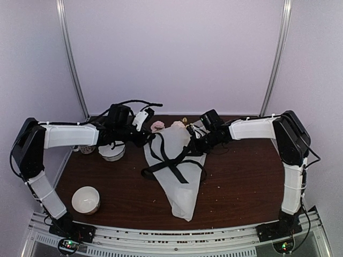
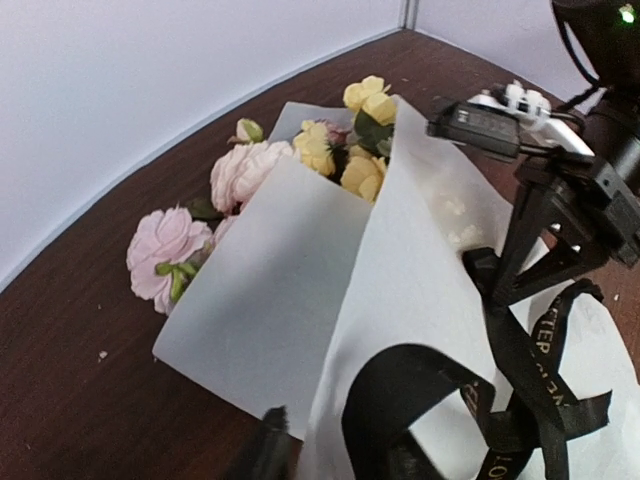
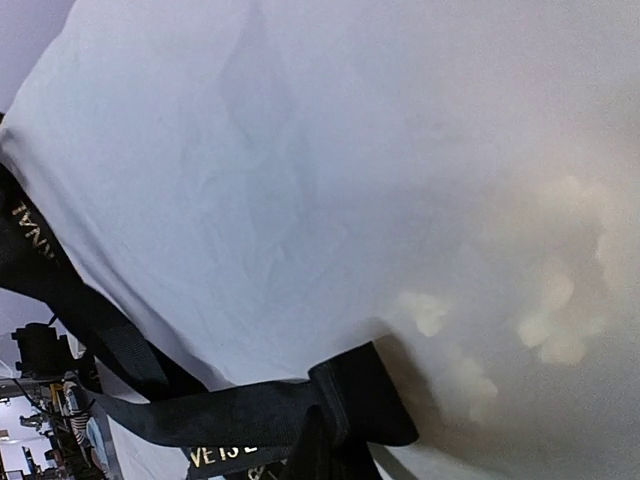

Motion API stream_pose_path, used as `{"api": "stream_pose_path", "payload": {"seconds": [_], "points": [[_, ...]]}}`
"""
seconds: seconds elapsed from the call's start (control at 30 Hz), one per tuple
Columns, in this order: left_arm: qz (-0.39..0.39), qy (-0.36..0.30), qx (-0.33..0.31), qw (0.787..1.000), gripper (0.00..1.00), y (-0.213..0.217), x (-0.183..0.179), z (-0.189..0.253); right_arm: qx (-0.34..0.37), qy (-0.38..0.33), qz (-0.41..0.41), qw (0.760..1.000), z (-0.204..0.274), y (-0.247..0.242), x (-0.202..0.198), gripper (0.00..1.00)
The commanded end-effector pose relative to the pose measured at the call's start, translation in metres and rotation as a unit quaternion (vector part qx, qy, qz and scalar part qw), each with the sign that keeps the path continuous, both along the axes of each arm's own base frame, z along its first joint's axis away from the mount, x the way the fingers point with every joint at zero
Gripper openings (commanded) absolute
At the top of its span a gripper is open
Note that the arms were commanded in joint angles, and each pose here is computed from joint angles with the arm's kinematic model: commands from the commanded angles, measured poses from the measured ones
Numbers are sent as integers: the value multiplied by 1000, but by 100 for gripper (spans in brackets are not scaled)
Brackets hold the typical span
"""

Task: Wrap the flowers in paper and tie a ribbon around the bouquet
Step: Cross the ribbon over the folded bouquet.

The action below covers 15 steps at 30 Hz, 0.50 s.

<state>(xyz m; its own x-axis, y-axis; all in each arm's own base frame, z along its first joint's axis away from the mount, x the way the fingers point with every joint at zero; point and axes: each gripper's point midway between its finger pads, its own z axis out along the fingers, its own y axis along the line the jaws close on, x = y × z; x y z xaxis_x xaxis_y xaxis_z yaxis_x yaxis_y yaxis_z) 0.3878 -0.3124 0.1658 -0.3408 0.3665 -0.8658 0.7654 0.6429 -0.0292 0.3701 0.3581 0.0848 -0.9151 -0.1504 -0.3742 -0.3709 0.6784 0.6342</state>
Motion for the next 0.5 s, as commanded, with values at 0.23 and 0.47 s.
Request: {"api": "stream_pose_path", "payload": {"seconds": [0.23,0.47], "points": [[185,-43,19,982,73,69,43,29,2,-18,-11,1000,28,-8,-2,0],[196,-55,-10,979,75,76,37,32,-52,-42,-75,995,35,-37,8,0]]}}
